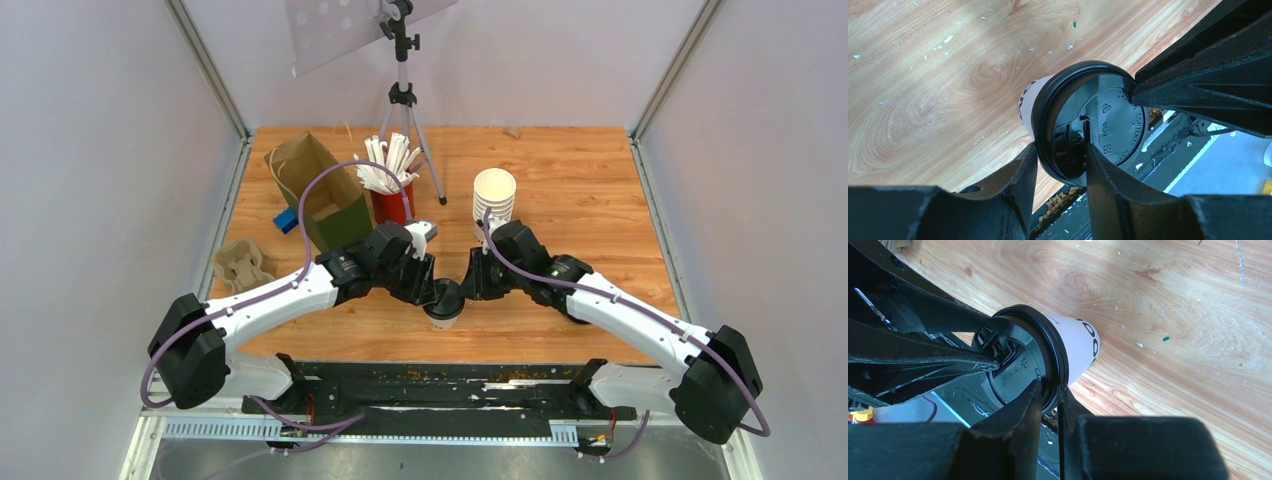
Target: Pack the takeout coffee
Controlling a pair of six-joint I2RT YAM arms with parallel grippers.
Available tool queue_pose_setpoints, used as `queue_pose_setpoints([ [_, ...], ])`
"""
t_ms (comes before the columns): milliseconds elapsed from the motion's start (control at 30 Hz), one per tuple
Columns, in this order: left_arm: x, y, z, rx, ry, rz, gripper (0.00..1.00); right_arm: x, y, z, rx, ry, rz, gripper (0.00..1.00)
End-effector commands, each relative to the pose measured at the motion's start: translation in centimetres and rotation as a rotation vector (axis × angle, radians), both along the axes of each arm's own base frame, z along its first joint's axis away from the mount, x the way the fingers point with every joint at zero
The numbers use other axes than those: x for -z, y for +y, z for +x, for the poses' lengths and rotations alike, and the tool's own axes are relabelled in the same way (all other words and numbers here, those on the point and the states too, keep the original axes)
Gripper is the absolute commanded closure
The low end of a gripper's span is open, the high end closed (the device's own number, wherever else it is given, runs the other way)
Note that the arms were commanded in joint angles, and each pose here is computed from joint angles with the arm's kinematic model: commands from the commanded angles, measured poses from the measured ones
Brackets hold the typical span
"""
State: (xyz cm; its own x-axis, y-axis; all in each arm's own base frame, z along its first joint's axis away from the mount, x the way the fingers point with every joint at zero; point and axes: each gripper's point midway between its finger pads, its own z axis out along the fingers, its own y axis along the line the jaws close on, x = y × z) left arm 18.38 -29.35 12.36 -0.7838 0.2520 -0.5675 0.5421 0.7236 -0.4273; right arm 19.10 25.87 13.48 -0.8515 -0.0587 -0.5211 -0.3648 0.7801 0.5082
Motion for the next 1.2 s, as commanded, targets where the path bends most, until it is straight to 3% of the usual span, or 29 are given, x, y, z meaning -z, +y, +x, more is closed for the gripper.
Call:
queue_pose_setpoints([
  [0, 1.6, 0.6, 0.0, 0.015, 0.000, 0.050, 0.55, 0.3, 0.0, 0.2, -0.008, -0.014, -0.018, 0.84],
  [833, 3.2, 1.3, -0.1, 0.018, 0.005, 0.102, 0.55, 7.3, -3.5, -1.6, 0.089, 0.145, -0.167, 0.89],
  [933, 3.0, 1.0, 0.0, 0.045, -0.005, 0.099, 0.55, 5.7, -2.7, -1.3, 0.065, 0.122, -0.125, 0.87],
  [1167, 1.6, -1.2, -0.3, 0.223, -0.043, 0.038, 0.53, -3.5, -1.3, 0.2, 0.015, -0.076, 0.024, 0.75],
])
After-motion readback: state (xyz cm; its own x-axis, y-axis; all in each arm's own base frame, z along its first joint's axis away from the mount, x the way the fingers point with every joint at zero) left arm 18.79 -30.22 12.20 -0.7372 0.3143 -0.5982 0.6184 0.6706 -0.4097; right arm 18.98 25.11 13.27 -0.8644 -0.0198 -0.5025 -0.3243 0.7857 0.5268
